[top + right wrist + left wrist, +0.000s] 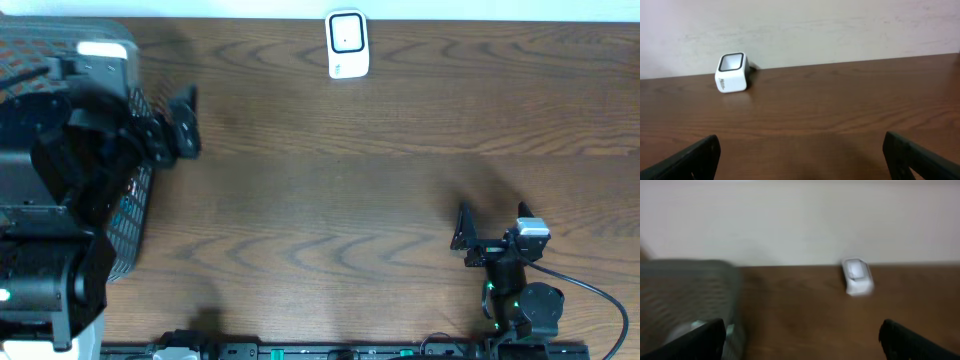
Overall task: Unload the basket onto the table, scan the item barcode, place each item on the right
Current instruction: 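Move the left gripper up and into the grey basket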
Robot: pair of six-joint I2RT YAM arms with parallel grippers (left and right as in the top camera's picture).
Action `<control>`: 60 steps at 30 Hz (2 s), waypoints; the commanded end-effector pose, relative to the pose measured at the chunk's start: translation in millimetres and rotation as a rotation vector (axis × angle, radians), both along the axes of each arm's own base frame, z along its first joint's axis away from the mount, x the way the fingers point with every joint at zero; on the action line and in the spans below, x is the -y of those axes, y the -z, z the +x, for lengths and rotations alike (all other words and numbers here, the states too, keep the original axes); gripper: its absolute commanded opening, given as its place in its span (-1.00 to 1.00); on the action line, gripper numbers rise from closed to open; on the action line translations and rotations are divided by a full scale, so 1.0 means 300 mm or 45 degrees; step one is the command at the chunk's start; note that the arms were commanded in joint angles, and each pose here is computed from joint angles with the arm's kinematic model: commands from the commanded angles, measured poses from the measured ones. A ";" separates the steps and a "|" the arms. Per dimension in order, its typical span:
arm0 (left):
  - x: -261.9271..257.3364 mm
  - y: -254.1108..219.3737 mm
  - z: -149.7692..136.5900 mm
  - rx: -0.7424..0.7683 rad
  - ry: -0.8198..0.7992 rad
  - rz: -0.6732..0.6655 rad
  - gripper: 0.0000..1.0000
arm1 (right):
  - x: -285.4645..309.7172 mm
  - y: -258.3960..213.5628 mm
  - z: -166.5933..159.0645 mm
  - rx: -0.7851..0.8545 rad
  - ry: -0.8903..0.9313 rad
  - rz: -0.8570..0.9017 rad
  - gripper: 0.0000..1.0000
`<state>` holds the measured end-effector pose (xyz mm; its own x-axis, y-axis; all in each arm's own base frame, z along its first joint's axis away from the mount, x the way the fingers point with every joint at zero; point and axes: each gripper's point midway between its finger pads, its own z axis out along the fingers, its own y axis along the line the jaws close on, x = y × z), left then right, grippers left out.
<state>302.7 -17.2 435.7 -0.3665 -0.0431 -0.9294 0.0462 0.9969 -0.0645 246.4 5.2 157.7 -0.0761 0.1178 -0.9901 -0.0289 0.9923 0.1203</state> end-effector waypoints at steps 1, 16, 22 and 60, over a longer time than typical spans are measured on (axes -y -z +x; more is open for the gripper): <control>-0.266 -0.067 -0.027 0.129 -0.664 -0.178 0.96 | 0.008 0.002 -0.001 0.000 0.012 -0.008 0.99; -0.709 0.304 -0.084 -0.148 -1.457 -1.074 0.96 | 0.008 0.002 -0.001 0.000 0.012 -0.008 0.99; -0.675 0.453 -0.008 -0.418 -1.357 -1.366 0.96 | 0.008 0.002 -0.001 0.000 0.012 -0.008 0.99; -0.714 0.887 -0.160 -1.025 -2.102 -1.399 0.96 | 0.008 0.002 -0.001 0.000 0.012 -0.008 0.99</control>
<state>257.2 190.8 183.5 0.3438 -0.9390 -0.0031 -0.9331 -0.3412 -0.1136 246.4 5.1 157.6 -0.0764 0.1179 -0.9901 -0.0285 0.9923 0.1203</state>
